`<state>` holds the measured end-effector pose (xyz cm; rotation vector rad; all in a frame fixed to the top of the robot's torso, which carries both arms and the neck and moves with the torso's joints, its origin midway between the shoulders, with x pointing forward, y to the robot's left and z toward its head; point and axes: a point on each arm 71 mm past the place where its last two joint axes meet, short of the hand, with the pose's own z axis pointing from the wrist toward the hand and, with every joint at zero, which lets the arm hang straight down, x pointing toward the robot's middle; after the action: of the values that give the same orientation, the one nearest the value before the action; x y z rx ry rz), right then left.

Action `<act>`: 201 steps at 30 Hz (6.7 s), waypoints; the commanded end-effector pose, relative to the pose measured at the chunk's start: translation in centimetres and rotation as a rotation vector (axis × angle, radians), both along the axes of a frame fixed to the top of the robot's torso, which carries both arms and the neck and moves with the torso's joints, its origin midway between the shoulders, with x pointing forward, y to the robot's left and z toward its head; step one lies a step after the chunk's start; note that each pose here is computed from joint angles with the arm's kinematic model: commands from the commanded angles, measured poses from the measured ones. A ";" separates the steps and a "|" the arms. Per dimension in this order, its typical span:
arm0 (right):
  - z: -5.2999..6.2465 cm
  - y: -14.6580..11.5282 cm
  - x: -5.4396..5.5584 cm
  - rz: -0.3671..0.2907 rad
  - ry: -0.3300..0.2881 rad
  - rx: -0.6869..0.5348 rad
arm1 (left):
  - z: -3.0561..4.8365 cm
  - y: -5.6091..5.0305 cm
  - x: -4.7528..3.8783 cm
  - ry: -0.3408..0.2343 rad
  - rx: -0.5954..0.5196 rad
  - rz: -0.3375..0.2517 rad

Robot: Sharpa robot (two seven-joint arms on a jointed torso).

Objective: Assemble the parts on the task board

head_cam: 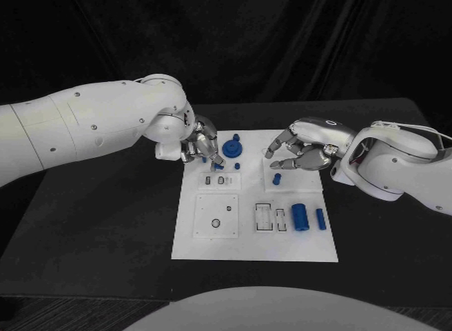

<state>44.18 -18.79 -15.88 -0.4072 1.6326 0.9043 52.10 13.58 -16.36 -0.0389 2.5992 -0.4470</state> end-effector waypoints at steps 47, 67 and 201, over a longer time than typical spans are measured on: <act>-0.4 0.3 0.2 0.003 0.016 -0.021 | -2.81 -0.9 -0.33 0.075 0.086 0.009; -0.6 0.2 0.3 0.001 0.023 -0.026 | -3.78 -0.9 -0.52 0.086 0.073 0.014; -1.6 0.0 0.5 -0.012 0.056 -0.049 | -4.75 -0.2 -0.87 0.065 0.007 0.054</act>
<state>44.71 -18.72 -17.31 -0.4141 1.6985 0.8891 51.38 13.36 -20.74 -0.1347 2.6435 -0.4283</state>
